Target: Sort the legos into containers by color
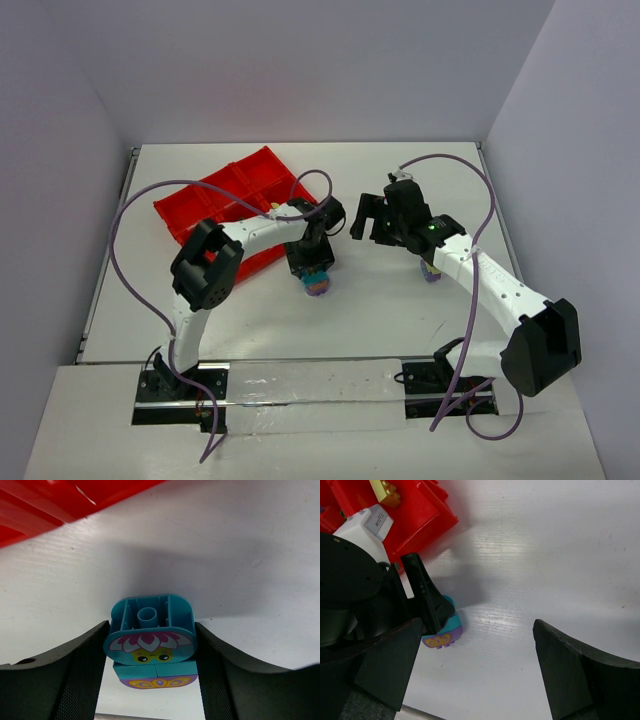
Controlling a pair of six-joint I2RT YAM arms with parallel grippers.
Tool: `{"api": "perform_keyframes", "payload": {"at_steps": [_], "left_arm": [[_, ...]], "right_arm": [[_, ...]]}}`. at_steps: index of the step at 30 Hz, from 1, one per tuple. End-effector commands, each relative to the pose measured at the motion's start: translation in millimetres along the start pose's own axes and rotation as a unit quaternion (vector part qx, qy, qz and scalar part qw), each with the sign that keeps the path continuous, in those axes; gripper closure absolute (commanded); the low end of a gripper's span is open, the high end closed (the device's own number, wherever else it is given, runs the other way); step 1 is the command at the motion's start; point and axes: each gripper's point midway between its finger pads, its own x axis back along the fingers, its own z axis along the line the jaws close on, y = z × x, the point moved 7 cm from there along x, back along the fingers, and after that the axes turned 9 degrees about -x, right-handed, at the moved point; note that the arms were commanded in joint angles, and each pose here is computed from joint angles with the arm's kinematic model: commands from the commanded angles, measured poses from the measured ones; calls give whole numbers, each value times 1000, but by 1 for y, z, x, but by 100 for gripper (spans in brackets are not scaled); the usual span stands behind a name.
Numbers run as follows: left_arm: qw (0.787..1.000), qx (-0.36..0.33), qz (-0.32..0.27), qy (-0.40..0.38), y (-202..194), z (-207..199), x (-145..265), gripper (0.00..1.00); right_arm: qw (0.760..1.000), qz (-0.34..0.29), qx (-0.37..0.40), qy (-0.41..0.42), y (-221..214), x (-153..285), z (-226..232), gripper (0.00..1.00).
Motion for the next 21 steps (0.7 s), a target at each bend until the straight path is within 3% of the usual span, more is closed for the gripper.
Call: {"api": "perform_keyframes", "payload": {"at_steps": [1,6,12,21], "left_arm": [[998,8,-46,-52,29,7,50,100],[990,24,-76,-119,54,12,85,100],[962,72,-92,-248,80,9,123,100],[950,83,-79,-289,80,3,133,100]], "right_arm": [[999,-24,-3,36,15,14,12,2],[997,-14,-13,80,16,18,12,2],[973,24,-38,228,2,14,28,3],[959,35,-35,278,-9,-5,59,3]]}}
